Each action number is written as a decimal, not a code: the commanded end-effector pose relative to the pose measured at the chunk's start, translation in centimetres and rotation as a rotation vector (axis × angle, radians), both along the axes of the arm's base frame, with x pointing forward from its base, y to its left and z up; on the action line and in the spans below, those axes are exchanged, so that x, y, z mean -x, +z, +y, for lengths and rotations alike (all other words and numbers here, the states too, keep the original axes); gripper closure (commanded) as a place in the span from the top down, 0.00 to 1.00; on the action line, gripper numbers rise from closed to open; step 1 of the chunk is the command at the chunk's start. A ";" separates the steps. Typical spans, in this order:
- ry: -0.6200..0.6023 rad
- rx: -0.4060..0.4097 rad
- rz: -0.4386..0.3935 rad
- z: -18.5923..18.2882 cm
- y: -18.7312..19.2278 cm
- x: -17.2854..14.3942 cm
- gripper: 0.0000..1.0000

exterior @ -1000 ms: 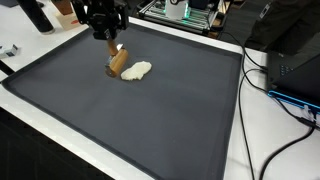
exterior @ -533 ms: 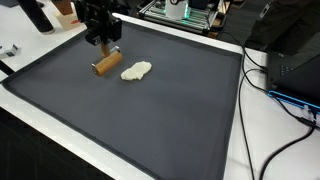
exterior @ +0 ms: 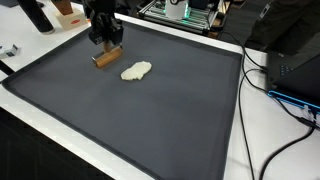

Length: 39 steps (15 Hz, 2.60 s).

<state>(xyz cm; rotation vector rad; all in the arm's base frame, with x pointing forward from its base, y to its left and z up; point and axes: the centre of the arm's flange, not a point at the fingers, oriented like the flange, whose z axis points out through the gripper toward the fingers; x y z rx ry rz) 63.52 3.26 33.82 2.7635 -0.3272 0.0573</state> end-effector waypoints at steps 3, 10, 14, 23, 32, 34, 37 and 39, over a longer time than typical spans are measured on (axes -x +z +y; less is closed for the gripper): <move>-0.079 0.107 0.044 0.9 -0.7 -0.6 0.19; -0.131 0.183 0.038 2.0 -2.1 -0.8 0.19; -0.153 0.234 0.021 2.4 -2.9 -0.9 0.19; -0.192 0.366 0.013 2.8 -4.7 -0.8 0.19; -0.170 0.435 0.020 3.2 -6.0 -1.2 0.19; -0.157 0.438 0.017 3.3 -6.2 -1.3 0.19; -0.138 0.437 0.013 3.4 -6.2 -1.4 0.19; -0.131 0.434 0.009 3.5 -6.1 -1.4 0.19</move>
